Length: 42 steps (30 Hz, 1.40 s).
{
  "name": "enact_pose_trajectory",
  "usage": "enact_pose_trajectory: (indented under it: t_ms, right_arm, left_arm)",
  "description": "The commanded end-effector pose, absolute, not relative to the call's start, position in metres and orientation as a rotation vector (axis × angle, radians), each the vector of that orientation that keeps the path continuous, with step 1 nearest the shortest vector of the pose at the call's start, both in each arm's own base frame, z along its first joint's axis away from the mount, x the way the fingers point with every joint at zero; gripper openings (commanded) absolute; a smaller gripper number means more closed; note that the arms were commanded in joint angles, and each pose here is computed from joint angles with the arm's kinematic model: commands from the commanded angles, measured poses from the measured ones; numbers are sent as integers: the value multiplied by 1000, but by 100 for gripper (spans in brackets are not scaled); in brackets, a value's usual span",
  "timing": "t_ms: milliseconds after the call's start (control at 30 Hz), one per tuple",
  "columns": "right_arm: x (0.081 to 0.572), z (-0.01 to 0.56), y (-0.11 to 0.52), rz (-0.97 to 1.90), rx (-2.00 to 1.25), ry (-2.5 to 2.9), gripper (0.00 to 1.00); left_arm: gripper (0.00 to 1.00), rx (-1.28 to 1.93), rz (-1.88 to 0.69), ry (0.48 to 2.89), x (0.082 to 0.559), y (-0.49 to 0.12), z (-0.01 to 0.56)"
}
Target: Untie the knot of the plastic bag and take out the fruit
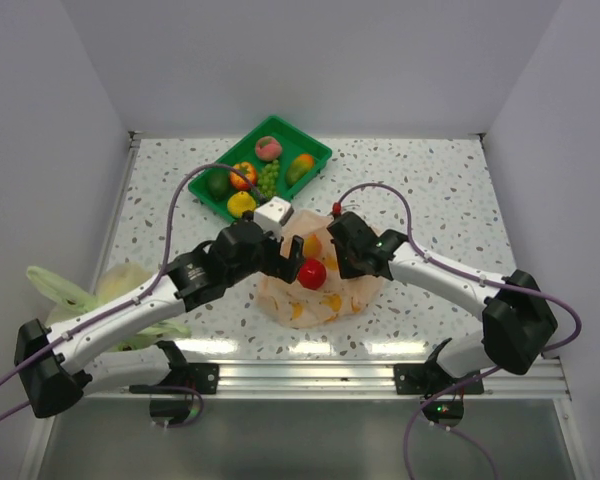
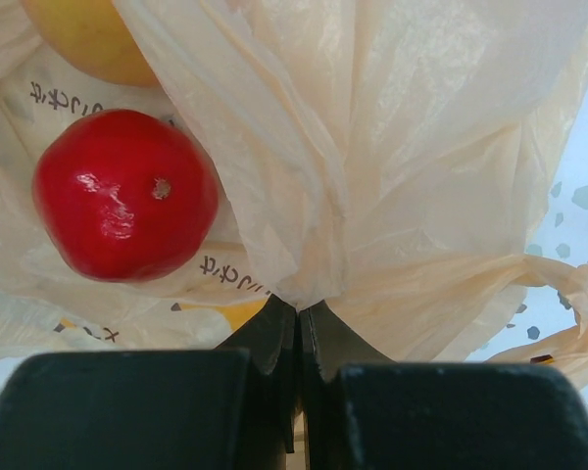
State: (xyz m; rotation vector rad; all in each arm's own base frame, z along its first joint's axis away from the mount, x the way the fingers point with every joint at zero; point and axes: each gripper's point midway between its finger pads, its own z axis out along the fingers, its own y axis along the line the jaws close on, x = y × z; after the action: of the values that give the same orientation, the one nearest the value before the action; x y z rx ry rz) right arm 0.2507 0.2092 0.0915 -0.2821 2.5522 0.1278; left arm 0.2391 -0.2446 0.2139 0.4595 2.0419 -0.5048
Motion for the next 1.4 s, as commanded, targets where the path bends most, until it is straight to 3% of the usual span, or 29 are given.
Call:
enact_pose_trajectory:
  t_ms: [0,467,1133,1233,1333,1367]
  right_arm:
    - [253,99,213,209,-213,2518,0]
    - [236,79,211,438,-118,2581,0]
    - [225,55,219,770,13,2631,0]
    - [225,53,218,765,17,2632,0]
    - [225,53,216,748,15,2634,0]
    - [225,53,215,741,11,2636,0]
  left_arm:
    - [97,622,-588,1938,229,-285,231]
    - [97,798,-474,2015,246,-335,145]
    - [99,732,-251,2180,269,-326,66]
    - [93,720,-248,2186,268,-325,66]
    - [79,708,-263,2172,267,-324,79]
    - [71,706,-269,2166,266,-323,84]
